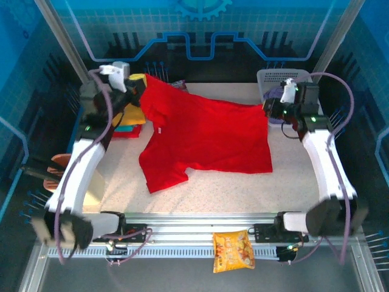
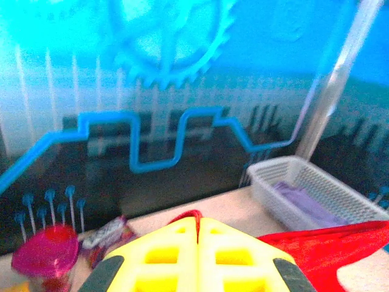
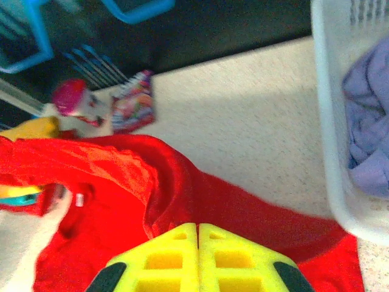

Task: Fold and stack the t-shirts

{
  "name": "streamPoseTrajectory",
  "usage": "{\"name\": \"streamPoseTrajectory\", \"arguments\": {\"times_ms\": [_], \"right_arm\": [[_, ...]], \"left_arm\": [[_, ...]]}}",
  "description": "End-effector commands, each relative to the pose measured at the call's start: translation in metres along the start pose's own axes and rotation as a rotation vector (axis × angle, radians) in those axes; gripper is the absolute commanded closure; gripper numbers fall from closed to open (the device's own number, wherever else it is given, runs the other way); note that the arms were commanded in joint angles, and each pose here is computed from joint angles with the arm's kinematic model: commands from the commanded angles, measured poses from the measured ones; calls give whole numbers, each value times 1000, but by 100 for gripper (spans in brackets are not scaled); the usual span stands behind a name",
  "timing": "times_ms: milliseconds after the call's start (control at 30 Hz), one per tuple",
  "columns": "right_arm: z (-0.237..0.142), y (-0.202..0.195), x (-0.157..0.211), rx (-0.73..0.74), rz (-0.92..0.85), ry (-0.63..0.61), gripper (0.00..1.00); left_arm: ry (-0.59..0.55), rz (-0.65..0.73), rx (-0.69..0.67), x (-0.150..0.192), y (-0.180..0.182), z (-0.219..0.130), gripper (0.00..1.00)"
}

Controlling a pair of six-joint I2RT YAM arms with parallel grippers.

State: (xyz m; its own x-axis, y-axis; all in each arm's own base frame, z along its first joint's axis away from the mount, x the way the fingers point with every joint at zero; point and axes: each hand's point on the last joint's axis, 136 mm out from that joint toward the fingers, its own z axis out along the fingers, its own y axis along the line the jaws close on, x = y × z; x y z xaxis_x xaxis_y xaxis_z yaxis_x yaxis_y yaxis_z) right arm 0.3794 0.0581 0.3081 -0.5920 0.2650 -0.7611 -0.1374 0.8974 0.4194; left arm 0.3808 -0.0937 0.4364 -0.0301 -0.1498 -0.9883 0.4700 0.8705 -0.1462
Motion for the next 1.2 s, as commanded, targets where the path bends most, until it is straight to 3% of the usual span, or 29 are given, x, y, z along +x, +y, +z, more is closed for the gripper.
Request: {"name": "streamPoseTrajectory", "arguments": {"times_ms": [0, 100, 267, 400, 600, 700, 767, 833, 967, 1167], "right_arm": [[-42, 22, 19, -29, -42, -12, 100], [-88, 44, 31, -64, -93, -51, 100], [-173, 67, 27, -59, -161, -223, 100], [-216, 90, 18, -121, -190, -324, 100], [-276, 104, -12, -100, -252, -583, 100], [-274, 99, -25, -64, -230, -612, 100], [-254, 92, -33, -51, -183, -584, 100], [-219, 82, -36, -37, -148, -501, 100], [-144, 62, -32, -25, -108, -346, 100], [-63, 29, -13, 25, -71, -186, 100]], "left_arm": [[-37, 42, 17, -11, -33, -53, 100], [-63, 52, 47, -21, -62, -101, 100], [-174, 93, 109, -64, -108, -176, 100], [-287, 141, 172, -106, -138, -215, 100], [-473, 220, 198, -159, -164, -256, 100], [-493, 218, 185, -171, -157, -244, 100], [-513, 188, 150, -178, -144, -228, 100], [-464, 160, 102, -172, -124, -199, 100], [-317, 118, 35, -131, -81, -127, 100], [-126, 53, -49, -48, -10, -34, 100]]}}
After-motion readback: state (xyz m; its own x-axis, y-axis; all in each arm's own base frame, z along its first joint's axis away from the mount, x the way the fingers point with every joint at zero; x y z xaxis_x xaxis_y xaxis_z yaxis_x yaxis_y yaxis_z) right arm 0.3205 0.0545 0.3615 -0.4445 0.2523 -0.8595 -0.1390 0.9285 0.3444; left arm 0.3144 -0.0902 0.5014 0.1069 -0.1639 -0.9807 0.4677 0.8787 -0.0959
